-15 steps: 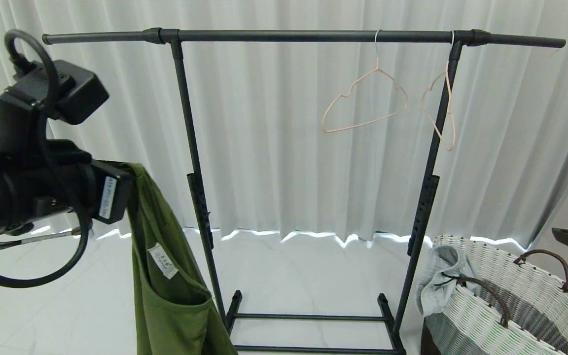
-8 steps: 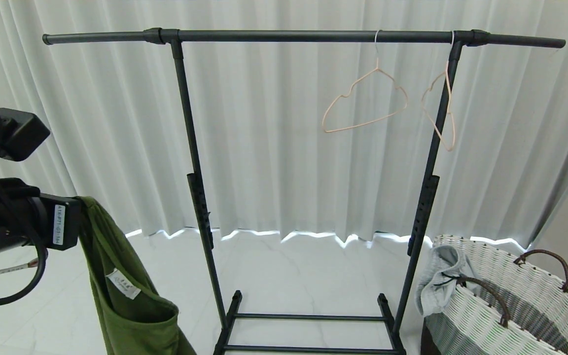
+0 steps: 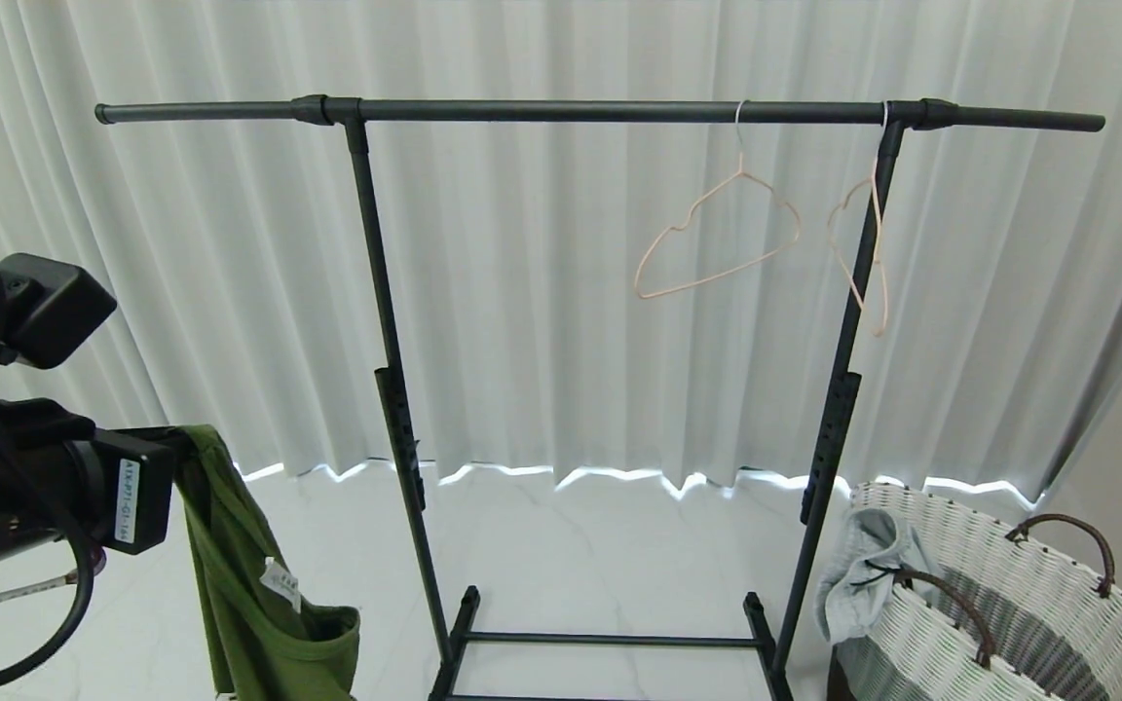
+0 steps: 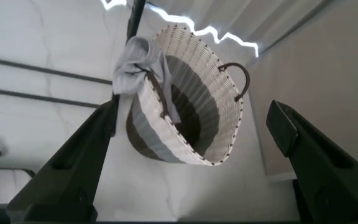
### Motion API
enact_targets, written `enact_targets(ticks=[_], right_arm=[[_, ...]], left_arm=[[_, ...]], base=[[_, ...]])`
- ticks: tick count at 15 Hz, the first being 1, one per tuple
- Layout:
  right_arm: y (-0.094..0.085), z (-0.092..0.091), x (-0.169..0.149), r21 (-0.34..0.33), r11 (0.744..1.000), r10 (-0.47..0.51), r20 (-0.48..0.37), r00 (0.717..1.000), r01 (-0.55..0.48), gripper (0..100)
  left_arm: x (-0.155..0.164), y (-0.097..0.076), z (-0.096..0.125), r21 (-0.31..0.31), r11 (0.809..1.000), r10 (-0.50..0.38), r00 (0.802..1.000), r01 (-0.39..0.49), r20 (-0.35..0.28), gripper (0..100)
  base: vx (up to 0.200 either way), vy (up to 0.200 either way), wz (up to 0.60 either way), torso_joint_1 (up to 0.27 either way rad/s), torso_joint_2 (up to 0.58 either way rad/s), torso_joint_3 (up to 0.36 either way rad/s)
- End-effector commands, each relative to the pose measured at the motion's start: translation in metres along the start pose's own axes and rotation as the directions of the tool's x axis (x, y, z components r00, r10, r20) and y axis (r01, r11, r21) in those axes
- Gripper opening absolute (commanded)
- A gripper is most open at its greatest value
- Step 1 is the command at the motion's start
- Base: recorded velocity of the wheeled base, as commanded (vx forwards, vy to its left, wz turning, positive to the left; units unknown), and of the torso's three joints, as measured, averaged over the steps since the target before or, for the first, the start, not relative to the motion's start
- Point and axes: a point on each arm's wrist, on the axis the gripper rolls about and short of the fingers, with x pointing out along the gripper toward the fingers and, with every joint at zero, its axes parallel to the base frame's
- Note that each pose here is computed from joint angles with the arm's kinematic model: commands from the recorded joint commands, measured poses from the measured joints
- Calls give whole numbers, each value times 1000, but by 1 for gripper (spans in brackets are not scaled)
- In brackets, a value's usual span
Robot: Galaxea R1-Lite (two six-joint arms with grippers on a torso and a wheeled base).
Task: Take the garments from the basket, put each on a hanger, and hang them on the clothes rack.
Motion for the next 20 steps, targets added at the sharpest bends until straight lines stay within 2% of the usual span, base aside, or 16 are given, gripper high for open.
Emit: enact_targets(ticks=[1, 3, 5, 17, 20], right_arm=[[0, 0, 0, 14, 1000, 1, 2, 1000, -1, 100], [0, 3, -1, 57, 998, 0, 23, 1000, -1, 100], [-1, 4, -1, 77, 997, -2, 38, 999, -1, 100], [0, 7, 1, 58, 998, -6, 72, 997, 1, 100], [0, 7, 1, 60, 998, -2, 77, 997, -3, 100]], left_arm=[[-3, 0, -1, 1, 1000, 0, 1000, 0, 7, 0], [-4, 0, 0, 36, 999, 1, 1000, -2, 13, 0], [-6, 1, 0, 42, 999, 2, 1000, -3, 22, 0], [-14, 2, 4, 36, 999, 8, 998, -10, 57, 0], [-17, 3, 10, 34, 999, 12, 997, -15, 81, 0]], base=[[0, 0, 0, 163, -461, -281], [0, 0, 0, 176, -454, -288], [0, 0, 0, 185, -466, -286], [0, 0, 0, 203, -463, -262], [200, 0, 0, 32, -82, -41]])
